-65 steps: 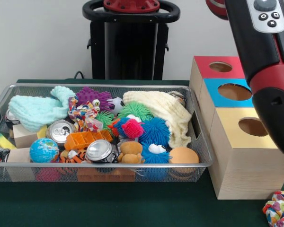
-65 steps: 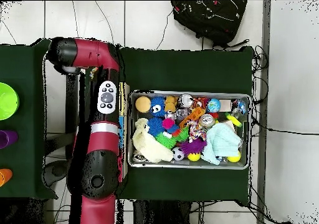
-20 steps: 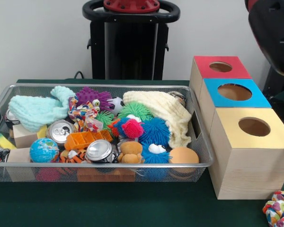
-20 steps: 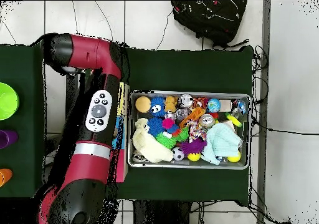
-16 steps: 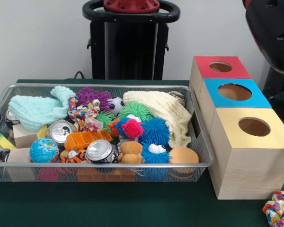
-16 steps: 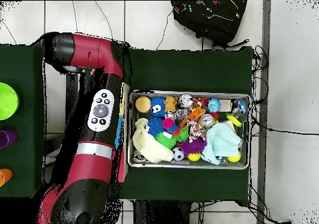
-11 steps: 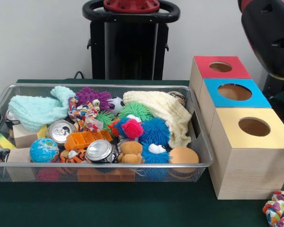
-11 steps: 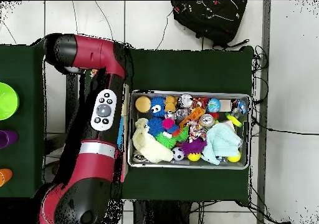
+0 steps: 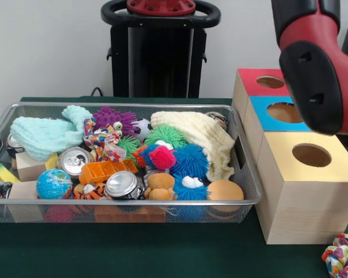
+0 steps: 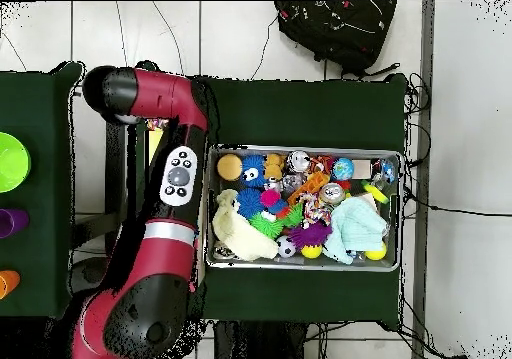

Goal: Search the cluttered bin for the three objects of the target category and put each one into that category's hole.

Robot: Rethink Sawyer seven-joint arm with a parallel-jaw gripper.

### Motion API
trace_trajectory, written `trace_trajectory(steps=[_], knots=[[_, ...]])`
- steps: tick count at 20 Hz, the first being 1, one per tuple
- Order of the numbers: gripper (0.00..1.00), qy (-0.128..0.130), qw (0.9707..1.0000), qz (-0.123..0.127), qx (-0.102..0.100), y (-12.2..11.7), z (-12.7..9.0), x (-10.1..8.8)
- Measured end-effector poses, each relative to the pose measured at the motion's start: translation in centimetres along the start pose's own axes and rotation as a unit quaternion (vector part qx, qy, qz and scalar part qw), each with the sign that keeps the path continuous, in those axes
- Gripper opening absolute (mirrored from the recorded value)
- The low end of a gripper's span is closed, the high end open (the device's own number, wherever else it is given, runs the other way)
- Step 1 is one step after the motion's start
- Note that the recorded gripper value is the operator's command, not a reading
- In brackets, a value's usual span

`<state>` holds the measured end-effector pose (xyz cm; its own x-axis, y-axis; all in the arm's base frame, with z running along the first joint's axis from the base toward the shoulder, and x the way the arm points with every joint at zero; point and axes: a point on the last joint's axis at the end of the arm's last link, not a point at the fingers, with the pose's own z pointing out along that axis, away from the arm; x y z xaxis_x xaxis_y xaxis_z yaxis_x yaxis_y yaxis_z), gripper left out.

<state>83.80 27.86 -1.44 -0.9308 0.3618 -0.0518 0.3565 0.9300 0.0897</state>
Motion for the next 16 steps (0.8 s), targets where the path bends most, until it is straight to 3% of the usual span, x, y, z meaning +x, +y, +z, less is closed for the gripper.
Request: trace_trajectory(steps=[7, 16], knots=[[1.00, 0.008, 1.0000, -0.003, 0.000, -0.9, 3.0, 0.4], [1.00, 0.001, 0.9997, -0.019, -0.015, -0.7, 4.3, -0.6]])
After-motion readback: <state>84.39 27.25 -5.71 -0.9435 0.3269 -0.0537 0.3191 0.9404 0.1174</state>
